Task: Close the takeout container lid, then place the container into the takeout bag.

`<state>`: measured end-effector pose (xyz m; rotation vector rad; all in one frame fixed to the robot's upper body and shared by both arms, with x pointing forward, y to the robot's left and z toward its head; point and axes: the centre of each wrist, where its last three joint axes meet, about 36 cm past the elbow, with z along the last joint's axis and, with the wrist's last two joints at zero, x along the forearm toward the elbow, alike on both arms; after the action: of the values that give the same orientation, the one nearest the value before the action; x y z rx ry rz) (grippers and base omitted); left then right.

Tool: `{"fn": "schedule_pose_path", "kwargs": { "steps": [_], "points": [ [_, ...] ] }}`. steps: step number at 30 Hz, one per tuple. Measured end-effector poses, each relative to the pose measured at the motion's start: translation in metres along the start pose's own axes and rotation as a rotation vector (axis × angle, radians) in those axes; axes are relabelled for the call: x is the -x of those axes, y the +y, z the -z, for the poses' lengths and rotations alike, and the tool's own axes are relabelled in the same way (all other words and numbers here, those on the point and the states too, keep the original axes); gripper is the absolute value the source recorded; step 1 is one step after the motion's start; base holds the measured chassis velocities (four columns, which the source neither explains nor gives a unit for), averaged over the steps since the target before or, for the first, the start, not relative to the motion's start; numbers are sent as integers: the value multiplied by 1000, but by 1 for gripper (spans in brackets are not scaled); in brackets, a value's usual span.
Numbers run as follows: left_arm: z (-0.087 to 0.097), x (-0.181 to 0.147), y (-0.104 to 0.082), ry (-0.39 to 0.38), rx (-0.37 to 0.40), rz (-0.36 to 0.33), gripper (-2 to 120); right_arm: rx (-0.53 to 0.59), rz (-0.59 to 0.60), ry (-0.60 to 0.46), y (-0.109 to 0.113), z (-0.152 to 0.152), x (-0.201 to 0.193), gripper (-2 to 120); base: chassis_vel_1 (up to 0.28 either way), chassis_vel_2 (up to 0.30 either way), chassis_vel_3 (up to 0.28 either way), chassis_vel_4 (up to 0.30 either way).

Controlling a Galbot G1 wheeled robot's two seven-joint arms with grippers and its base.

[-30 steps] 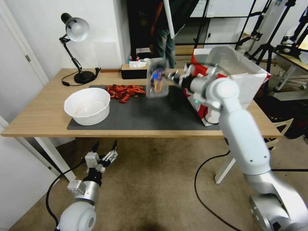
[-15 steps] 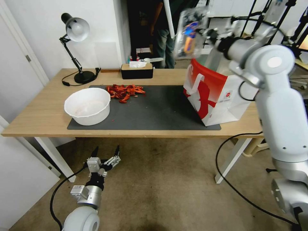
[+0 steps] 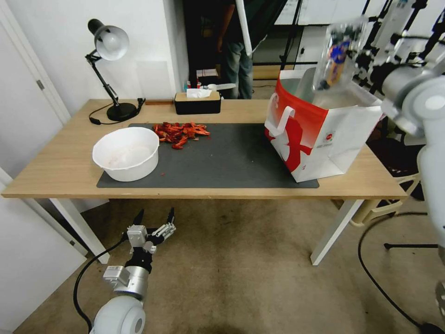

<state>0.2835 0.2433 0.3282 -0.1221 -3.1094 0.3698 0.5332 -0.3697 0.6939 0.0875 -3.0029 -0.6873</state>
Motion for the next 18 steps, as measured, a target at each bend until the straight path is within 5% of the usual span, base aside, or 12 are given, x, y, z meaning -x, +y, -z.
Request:
{"fn": "schedule_pose_path", "kwargs": {
  "steps": [11, 18],
  "points": [
    [-1, 3, 0, 15, -17, 11, 100, 78, -9, 73, -6, -31, -7, 0, 0, 0, 0, 0],
    [6, 9, 0, 17, -16, 7, 100, 113, -16, 101, -2, -42, -8, 23, 0, 0, 0, 0]
  ]
}}
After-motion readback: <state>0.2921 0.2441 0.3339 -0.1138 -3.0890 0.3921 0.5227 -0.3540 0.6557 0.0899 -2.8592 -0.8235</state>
